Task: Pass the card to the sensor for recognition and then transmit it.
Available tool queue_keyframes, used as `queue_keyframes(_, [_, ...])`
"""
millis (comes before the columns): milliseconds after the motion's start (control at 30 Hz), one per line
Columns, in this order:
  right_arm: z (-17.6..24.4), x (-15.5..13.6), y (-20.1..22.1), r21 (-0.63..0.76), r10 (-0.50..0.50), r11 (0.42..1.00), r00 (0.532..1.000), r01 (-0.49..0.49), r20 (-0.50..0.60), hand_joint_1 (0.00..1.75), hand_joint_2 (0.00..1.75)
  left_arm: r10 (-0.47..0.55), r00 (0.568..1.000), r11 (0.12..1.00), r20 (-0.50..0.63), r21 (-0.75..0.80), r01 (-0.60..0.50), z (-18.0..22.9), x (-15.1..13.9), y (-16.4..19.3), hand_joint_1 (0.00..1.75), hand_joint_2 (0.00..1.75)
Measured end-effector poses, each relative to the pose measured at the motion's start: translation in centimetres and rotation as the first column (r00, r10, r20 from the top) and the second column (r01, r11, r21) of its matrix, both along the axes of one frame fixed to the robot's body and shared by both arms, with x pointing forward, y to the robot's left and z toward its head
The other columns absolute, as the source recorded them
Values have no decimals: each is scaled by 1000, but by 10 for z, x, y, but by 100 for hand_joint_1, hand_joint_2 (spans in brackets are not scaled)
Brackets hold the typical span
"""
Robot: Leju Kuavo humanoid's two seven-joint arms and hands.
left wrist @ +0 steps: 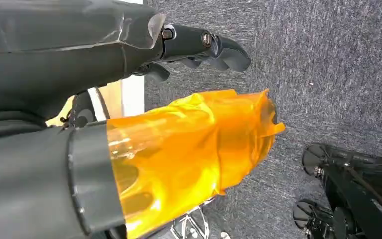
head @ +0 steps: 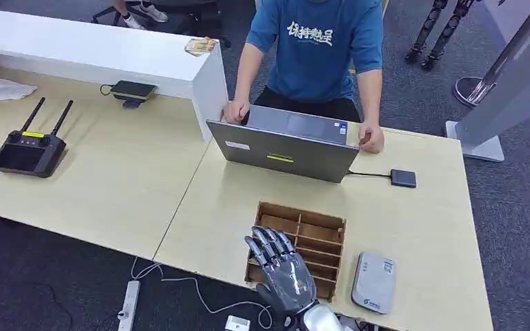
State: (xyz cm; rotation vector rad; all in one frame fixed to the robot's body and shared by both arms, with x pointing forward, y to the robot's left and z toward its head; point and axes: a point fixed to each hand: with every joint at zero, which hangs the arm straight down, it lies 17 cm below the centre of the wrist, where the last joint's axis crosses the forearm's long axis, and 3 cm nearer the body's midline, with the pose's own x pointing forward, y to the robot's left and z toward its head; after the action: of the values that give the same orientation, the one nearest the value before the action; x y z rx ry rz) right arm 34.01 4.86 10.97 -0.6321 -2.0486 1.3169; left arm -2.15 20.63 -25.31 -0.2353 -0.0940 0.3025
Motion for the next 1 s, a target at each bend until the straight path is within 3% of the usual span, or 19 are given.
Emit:
queue_keyframes(633, [-1, 0, -1, -2, 0, 1000, 1000, 0, 0, 0, 175, 1, 1000, 1000, 0, 0, -1, 0, 0, 0, 0, 0])
queue_keyframes(667, [-1, 0, -1, -2, 0, 1000, 1000, 0, 0, 157, 175, 1, 1000, 1000, 0, 0, -1, 0, 0, 0, 0, 0])
queue_keyframes(800, [-1, 0, -2, 1, 2, 1000, 1000, -2, -5, 168, 175, 3, 1000, 1000, 1, 1, -3, 0, 0, 0, 0, 0])
queue_keyframes(1000, [-2, 0, -1, 17, 10, 1000, 1000, -10, -22, 164, 175, 4, 1000, 1000, 0, 1, -4, 0, 0, 0, 0, 0])
